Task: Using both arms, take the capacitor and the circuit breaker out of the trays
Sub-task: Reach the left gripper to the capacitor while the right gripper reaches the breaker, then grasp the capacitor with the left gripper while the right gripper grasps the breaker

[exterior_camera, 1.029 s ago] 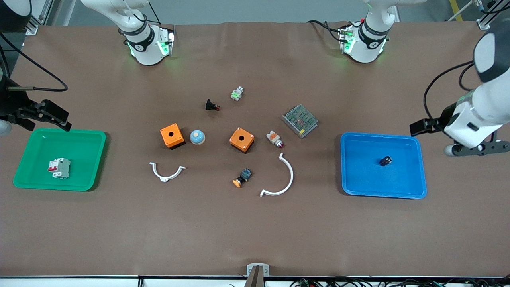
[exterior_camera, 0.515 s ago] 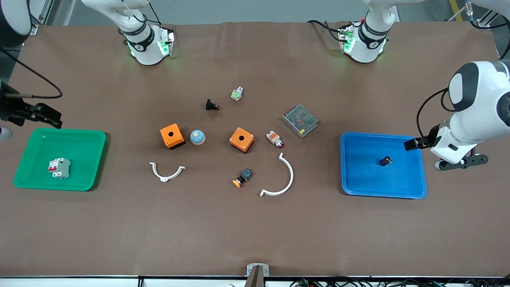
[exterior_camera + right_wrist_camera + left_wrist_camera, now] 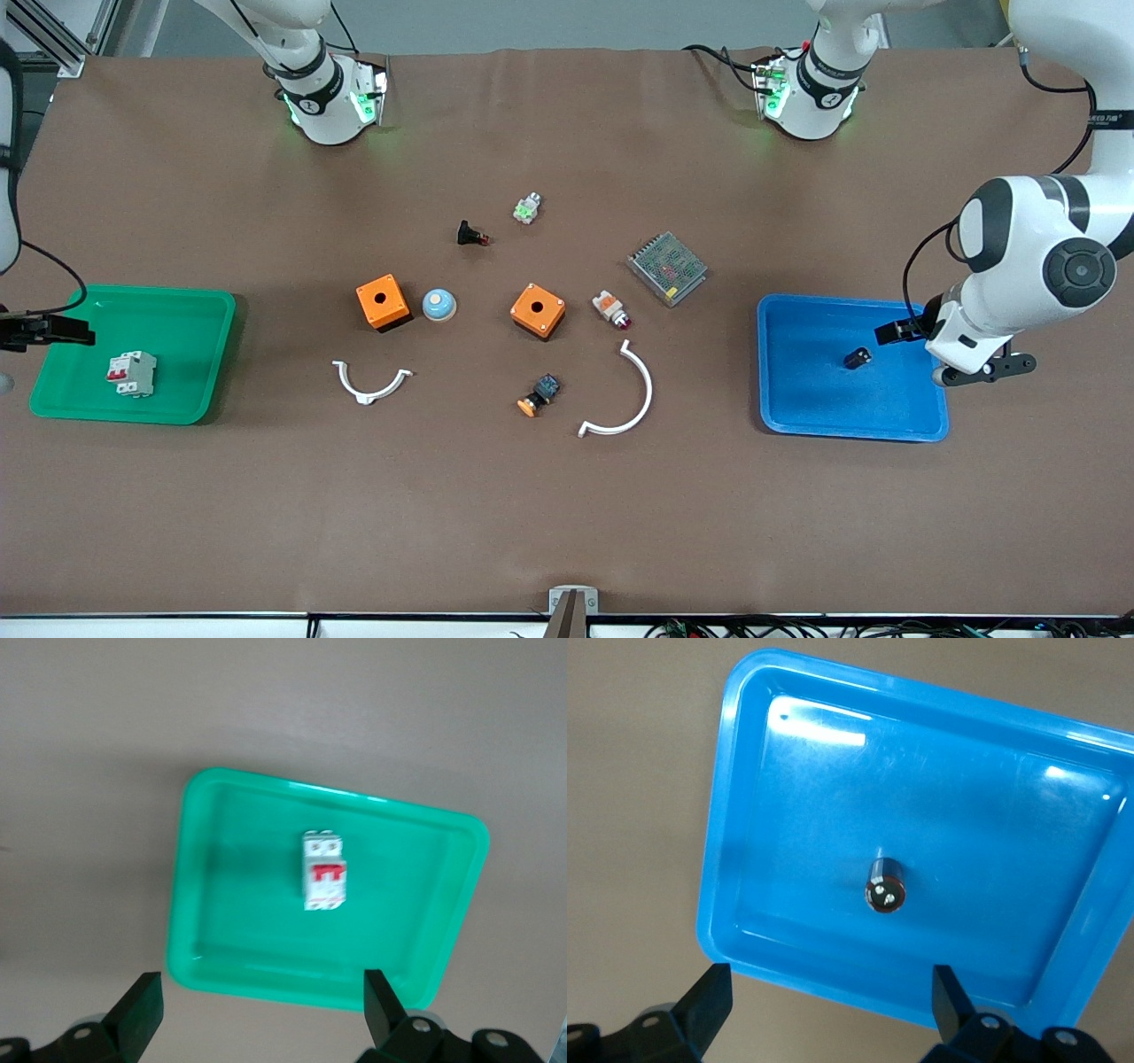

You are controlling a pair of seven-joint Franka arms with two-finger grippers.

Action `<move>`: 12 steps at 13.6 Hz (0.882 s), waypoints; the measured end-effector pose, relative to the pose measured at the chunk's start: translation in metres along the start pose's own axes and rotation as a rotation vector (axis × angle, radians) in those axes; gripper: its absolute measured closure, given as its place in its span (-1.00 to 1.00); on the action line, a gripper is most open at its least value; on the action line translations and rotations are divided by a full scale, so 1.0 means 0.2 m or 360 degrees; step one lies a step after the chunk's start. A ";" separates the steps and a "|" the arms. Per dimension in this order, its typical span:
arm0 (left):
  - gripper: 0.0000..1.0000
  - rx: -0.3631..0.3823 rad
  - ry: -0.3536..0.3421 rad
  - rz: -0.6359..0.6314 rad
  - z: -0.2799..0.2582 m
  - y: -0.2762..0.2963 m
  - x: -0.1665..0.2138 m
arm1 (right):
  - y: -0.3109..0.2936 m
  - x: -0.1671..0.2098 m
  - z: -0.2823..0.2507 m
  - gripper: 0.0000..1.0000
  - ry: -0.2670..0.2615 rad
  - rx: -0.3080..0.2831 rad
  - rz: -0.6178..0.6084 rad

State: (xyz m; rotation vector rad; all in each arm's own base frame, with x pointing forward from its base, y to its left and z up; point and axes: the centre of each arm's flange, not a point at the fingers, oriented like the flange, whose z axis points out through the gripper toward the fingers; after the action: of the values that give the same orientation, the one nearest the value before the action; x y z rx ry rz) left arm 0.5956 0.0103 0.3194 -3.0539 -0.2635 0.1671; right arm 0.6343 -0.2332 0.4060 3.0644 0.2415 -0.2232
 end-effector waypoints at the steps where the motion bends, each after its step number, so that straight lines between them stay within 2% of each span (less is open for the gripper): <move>1: -0.96 -0.0007 0.0013 -0.0005 0.04 -0.01 0.01 | 0.08 0.00 0.10 -1.00 -0.0001 0.0007 -0.0046; 3: -0.93 -0.0023 0.0050 -0.0007 0.12 -0.01 0.03 | 0.18 -0.01 0.30 -1.00 -0.0035 0.0041 -0.0117; 4: -0.81 -0.0033 0.0073 -0.0001 0.16 0.01 0.04 | 0.22 0.00 0.41 -1.00 -0.0040 0.0052 -0.0145; 7: -0.72 -0.0061 0.0121 0.0018 0.30 0.06 0.07 | 0.26 0.03 0.70 -1.00 -0.0013 0.0071 -0.0196; 10: -0.53 -0.0080 0.0135 0.0027 0.42 0.09 0.09 | 0.24 0.05 0.81 -1.00 0.0049 0.0041 -0.0211; 12: -0.48 -0.0090 0.0134 0.0040 0.46 0.12 0.09 | 0.23 0.05 0.84 -1.00 0.0054 0.0040 -0.0214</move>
State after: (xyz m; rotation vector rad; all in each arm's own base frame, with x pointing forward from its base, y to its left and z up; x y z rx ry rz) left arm 0.6057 -0.0039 0.2248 -3.1119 -0.2284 0.0327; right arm 0.6280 -0.2880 0.2398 3.0813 0.4510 -0.1822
